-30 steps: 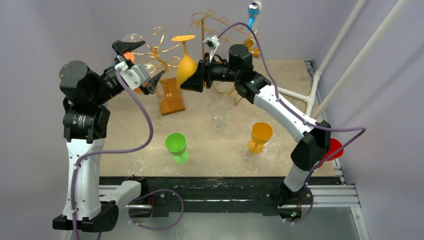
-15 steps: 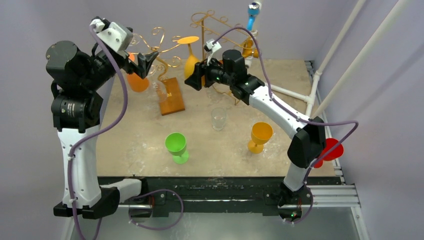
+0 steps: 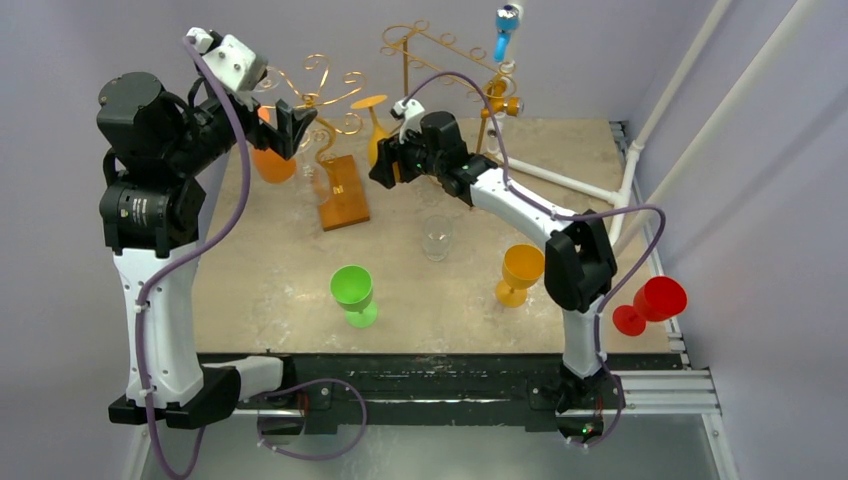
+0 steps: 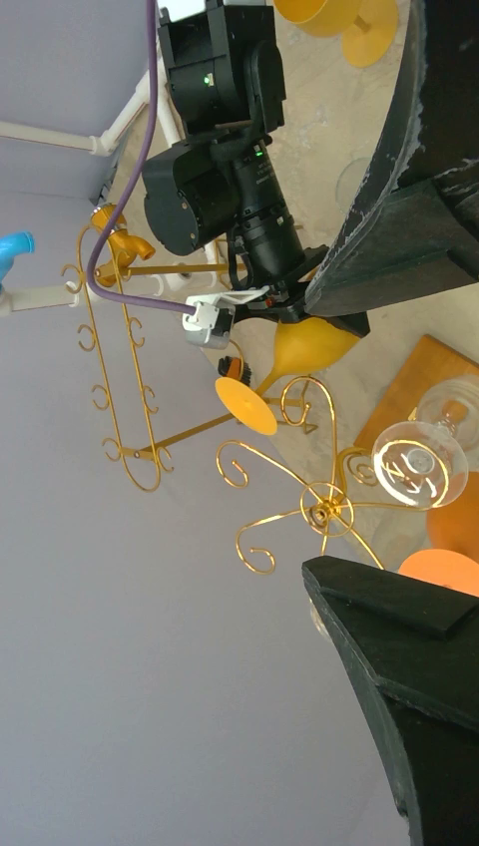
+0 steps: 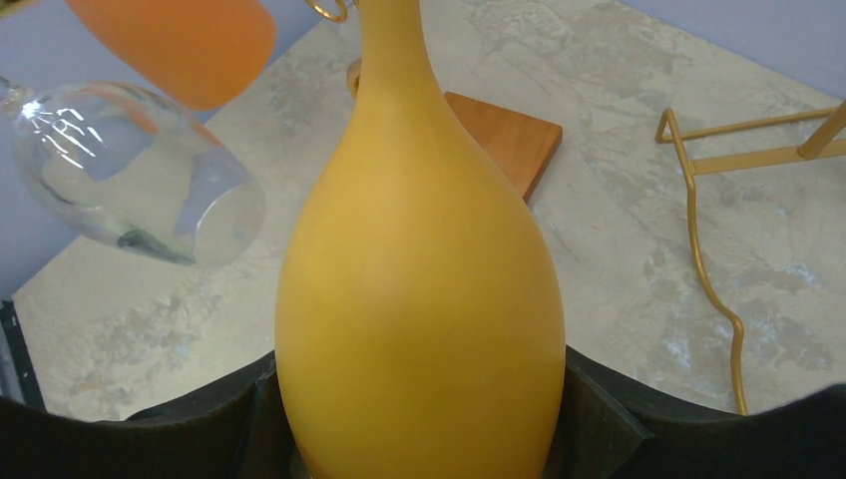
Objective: Place the wine glass upside down on the wine glass rack
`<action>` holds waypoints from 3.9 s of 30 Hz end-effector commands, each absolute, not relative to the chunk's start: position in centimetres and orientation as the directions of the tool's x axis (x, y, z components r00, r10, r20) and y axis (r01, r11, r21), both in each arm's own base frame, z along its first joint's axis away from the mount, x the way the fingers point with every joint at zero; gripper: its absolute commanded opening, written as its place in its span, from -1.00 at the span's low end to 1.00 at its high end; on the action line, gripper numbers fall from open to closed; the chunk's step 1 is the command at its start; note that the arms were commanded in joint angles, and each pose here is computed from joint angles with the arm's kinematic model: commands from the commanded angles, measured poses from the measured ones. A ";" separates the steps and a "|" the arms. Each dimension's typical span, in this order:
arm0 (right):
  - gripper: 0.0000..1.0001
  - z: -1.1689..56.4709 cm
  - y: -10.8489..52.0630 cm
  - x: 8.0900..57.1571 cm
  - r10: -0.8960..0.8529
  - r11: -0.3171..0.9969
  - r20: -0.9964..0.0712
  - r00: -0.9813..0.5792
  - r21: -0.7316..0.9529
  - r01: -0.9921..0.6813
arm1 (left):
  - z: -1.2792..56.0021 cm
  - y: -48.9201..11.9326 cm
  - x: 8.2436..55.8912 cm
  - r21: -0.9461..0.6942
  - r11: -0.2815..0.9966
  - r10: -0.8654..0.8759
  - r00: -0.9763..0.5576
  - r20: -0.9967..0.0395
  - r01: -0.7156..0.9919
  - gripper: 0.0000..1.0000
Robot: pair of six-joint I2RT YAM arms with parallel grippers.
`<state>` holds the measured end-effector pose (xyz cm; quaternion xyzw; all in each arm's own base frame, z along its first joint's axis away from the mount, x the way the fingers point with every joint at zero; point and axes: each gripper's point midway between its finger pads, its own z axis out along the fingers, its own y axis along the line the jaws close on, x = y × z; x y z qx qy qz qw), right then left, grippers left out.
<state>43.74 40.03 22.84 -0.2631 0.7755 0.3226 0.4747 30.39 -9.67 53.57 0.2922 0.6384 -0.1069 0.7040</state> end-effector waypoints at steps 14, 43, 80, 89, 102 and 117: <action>-0.36 28.4 43.2 45.7 0.043 0.604 -0.966 -0.256 0.229 -0.763 | 54.5 -8.9 29.8 0.331 0.813 0.264 0.203 -0.943 0.479 1.00; -0.37 27.0 45.1 44.8 0.001 0.594 -0.966 -0.258 0.208 -0.777 | 48.0 -5.3 34.6 0.343 0.869 0.373 -0.017 -0.928 0.357 0.73; -0.41 25.7 43.9 47.1 0.055 0.655 -0.984 -0.169 0.163 -0.738 | 43.4 -3.8 37.5 0.381 0.856 0.456 -0.163 -0.875 0.349 -0.30; -0.39 27.5 44.3 47.6 0.098 0.644 -0.991 -0.093 0.134 -0.753 | 43.2 -3.7 37.1 0.388 0.851 0.465 -0.166 -0.870 0.353 -0.37; -0.40 28.0 44.5 47.4 0.107 0.628 -0.993 -0.054 0.110 -0.771 | 43.3 -3.4 37.3 0.411 0.843 0.485 -0.161 -0.859 0.346 -0.50; -0.45 27.3 43.3 46.3 0.150 0.635 -0.987 -0.056 0.139 -0.760 | 41.9 -3.6 39.7 0.394 0.849 0.477 -0.192 -0.857 0.352 -0.60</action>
